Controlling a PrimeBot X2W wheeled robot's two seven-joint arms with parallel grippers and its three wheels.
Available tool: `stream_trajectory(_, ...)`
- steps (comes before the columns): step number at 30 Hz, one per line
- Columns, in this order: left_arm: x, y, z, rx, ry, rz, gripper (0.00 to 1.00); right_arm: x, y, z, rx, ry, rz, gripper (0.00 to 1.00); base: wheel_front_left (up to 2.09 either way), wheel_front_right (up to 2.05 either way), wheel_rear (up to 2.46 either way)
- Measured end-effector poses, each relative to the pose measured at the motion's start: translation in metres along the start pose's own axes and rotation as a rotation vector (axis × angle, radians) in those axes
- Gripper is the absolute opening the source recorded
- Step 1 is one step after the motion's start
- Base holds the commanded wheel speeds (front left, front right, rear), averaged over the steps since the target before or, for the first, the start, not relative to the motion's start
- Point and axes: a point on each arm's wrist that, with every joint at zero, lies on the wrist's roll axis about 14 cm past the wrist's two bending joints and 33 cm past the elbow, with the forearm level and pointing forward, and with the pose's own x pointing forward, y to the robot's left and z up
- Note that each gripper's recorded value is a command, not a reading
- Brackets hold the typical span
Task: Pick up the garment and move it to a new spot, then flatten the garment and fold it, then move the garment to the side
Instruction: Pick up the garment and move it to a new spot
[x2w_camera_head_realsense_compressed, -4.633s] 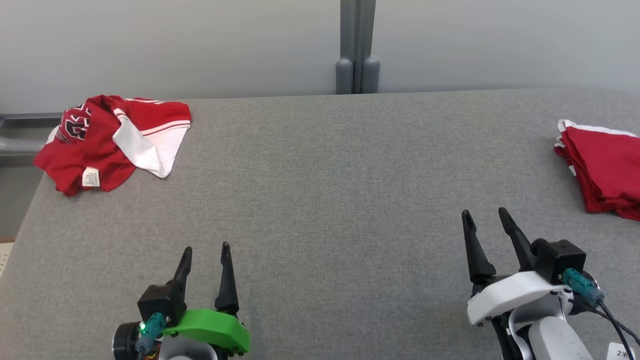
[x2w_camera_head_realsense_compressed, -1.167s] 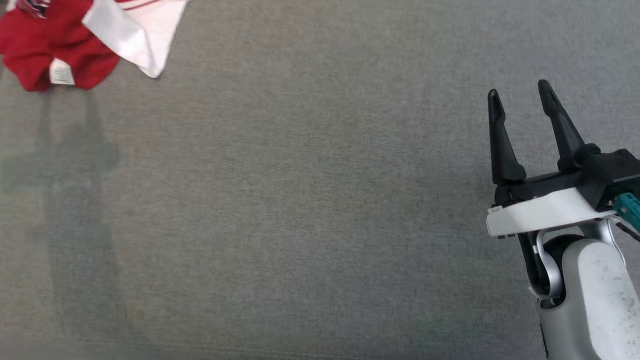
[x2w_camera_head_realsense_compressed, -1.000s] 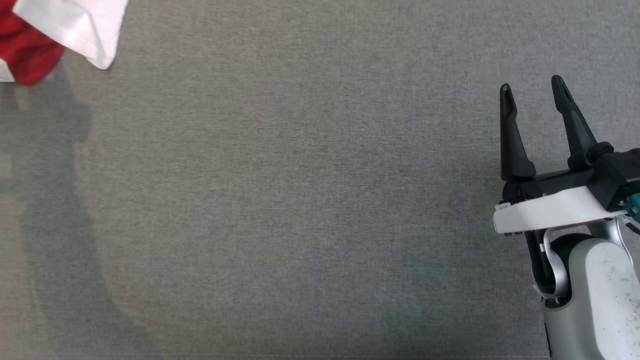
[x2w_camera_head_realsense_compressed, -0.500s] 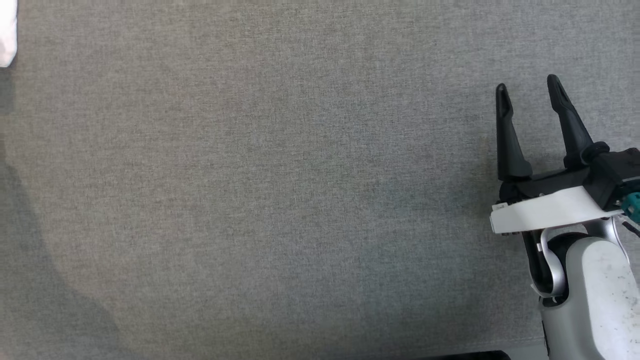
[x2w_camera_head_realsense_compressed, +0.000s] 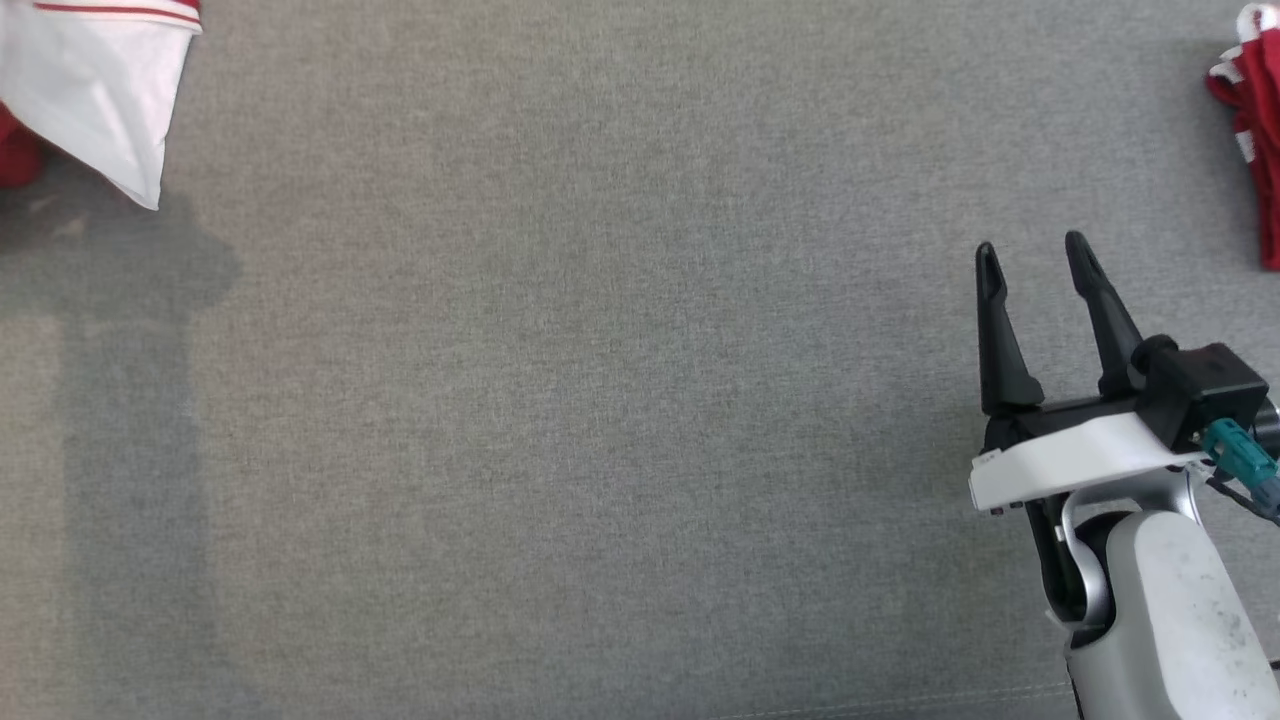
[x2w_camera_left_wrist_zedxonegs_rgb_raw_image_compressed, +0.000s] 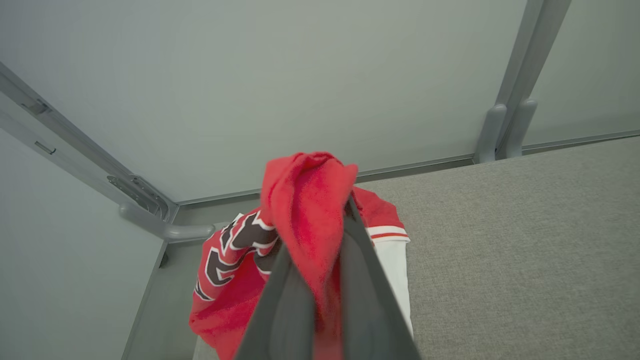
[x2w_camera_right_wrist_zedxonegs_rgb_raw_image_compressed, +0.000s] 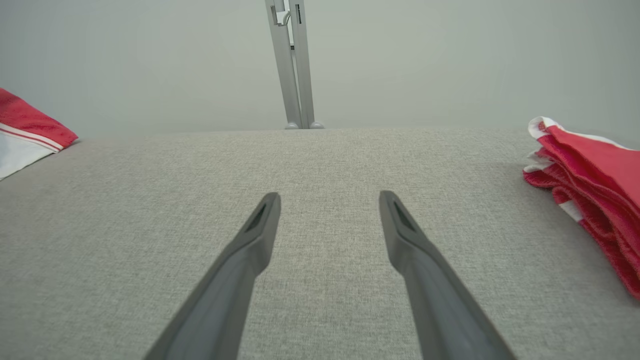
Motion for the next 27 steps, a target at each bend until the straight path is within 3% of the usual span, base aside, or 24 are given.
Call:
stream_trajectory(9, -0.050, -0.088, 0.119, 0.152, -0.261, -0.205, 0.00, -0.045, -0.013, 0.026, 0.032, -0.055, -0.056, 1.00, 0.00, 0.00, 0.00)
stream_trajectory(16, -0.093, -0.200, 0.175, 0.170, -0.424, -0.467, 0.00, -0.079, -0.032, 0.048, 0.038, -0.120, -0.124, 1.00, 0.00, 0.00, 0.00)
stream_trajectory(20, -0.105, -0.269, 0.163, 0.157, -0.432, -0.638, 0.00, -0.094, -0.046, 0.054, 0.037, -0.140, -0.171, 1.00, 0.00, 0.00, 0.00)
stream_trajectory(27, -0.117, -0.361, 0.054, -0.036, -0.242, -0.857, 0.00, -0.102, -0.058, 0.041, 0.041, -0.111, -0.212, 1.00, 0.00, 0.00, 0.00)
